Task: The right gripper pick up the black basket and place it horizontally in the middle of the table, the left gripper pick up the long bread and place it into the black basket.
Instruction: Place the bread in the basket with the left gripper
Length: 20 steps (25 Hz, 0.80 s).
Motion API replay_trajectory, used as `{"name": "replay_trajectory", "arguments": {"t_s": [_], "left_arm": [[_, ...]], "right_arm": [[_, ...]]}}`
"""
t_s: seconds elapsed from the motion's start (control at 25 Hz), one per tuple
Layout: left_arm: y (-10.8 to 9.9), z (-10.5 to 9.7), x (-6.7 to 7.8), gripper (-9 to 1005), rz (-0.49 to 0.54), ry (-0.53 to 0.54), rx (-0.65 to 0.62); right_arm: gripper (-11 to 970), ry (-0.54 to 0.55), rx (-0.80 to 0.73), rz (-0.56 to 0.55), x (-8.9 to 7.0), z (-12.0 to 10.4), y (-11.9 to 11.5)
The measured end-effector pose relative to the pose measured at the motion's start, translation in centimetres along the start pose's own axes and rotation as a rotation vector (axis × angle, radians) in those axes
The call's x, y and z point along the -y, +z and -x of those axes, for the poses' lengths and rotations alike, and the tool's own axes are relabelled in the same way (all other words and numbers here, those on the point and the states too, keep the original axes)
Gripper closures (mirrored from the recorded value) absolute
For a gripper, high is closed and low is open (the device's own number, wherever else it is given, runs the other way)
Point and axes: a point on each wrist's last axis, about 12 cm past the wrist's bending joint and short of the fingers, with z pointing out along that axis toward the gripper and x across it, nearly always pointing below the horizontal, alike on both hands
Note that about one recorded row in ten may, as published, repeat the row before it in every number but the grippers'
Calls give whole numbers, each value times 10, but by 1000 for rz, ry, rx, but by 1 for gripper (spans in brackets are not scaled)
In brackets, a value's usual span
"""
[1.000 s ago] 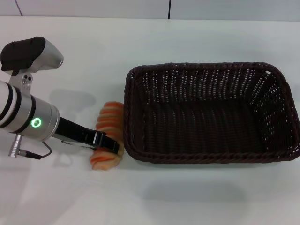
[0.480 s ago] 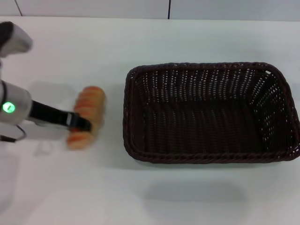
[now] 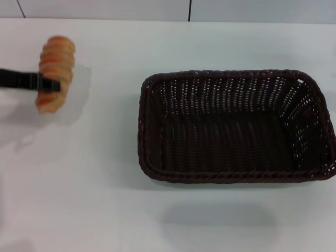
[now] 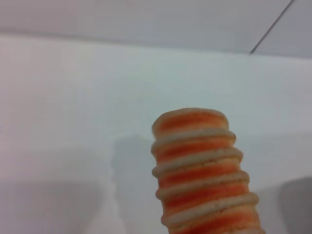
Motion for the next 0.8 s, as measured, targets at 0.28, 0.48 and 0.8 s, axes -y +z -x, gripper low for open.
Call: {"name": "replay_trajectory", "arguments": {"t_s": [0.28, 0.48, 0.8], "left_arm": [[-23, 25, 57, 682, -237, 161, 69], [-11, 21, 109, 705, -422, 290, 4], [26, 5, 155, 754, -558, 334, -68]], "right_arm": [[570, -1, -15, -11, 3, 0, 6], [570, -1, -12, -12, 4, 1, 7], [570, -24, 15, 21, 0, 5, 11]]}}
